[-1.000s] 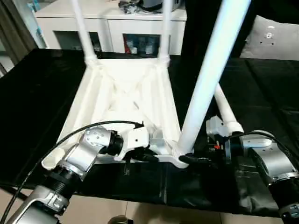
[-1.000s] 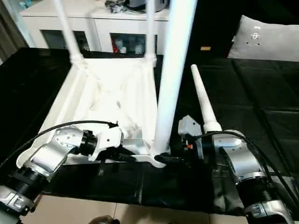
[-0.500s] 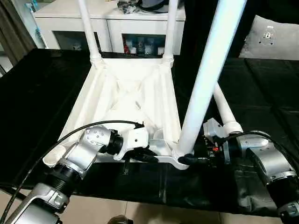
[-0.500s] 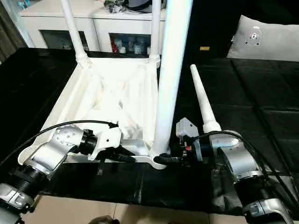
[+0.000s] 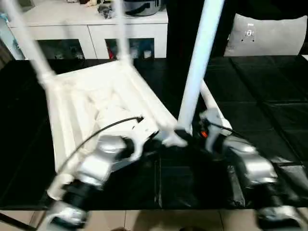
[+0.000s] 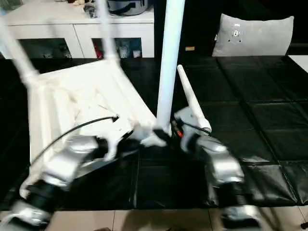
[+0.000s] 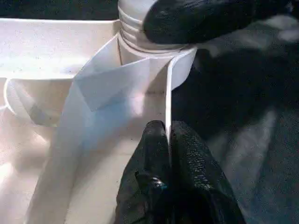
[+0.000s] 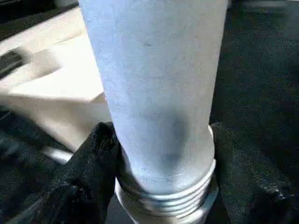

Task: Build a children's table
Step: Rotate leg to tighten

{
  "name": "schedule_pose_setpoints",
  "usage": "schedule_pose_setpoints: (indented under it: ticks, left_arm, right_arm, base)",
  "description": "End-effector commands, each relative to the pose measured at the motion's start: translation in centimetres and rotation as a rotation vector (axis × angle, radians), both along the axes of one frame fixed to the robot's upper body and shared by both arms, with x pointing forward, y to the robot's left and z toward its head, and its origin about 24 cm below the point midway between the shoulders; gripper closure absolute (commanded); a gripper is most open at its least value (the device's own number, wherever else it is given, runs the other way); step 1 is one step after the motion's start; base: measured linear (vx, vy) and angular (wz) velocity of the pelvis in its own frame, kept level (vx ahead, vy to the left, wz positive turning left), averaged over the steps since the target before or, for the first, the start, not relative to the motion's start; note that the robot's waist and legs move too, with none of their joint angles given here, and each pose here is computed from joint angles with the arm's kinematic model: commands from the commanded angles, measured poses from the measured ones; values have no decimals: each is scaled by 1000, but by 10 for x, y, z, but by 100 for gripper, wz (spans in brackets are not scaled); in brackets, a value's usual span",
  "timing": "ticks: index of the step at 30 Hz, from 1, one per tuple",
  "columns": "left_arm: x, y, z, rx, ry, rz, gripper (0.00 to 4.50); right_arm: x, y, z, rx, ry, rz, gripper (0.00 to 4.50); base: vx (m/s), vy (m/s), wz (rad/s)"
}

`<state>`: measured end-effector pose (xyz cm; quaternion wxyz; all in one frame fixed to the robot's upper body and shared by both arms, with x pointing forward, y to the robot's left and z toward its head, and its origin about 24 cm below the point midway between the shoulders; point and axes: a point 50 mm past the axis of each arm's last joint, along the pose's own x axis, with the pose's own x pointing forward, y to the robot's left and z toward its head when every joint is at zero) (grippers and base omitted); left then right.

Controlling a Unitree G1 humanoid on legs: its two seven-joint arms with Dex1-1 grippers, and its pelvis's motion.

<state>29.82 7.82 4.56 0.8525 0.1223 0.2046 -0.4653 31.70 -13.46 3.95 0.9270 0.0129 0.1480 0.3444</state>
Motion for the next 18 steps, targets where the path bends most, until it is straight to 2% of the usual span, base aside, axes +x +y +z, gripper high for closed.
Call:
schedule_pose_setpoints:
  ticks: [1, 3, 4, 6, 10, 11, 13, 14, 16, 17, 18]
  left_arm:
    - [1, -40, 35, -136, -146, -53, 450]
    - [-1, -46, 35, -145, -143, -50, 450]
    - [-1, -47, 35, -138, -143, -53, 450]
    - [-1, -45, 35, -125, -146, -54, 450]
    - [4, -36, 33, -87, -162, -29, 450]
    - [6, -33, 33, -75, -166, -17, 450]
    - [9, -30, 32, -64, -169, -7, 450]
    - [12, -28, 32, -55, -172, 4, 450]
    - [17, -25, 31, -41, -174, 18, 450]
    - [17, -25, 31, -41, -174, 19, 450]
    - [20, -24, 30, -31, -168, 30, 450]
  right_arm:
    - [-5, 26, -16, -8, 84, 18, 183]
    - [-4, 26, -16, 0, 66, -8, 183]
    - [-3, 24, -15, 7, 63, -23, 148]
    - [-4, 20, -14, 23, 53, -31, 113]
    - [-6, 9, -7, 52, 5, -42, 96]
    - [-8, 3, -4, 57, -10, -40, 78]
    - [-11, -5, 0, 43, -50, -6, 72]
    - [-14, -11, 1, 29, -63, 8, 51]
    - [-22, -25, 3, 45, -52, 30, 39]
    - [-22, -25, 4, 46, -52, 31, 28]
    - [-27, -36, 6, 54, -49, 28, 28]
  base:
    - [0, 0, 0]
    - [0, 0, 0]
    - [0, 0, 0]
    - [0, 0, 0]
    - [0, 0, 0]
    - [0, 0, 0]
    - [0, 0, 0]
    - [0, 0, 0]
    - [0, 0, 0]
    - [0, 0, 0]
    - [0, 0, 0]
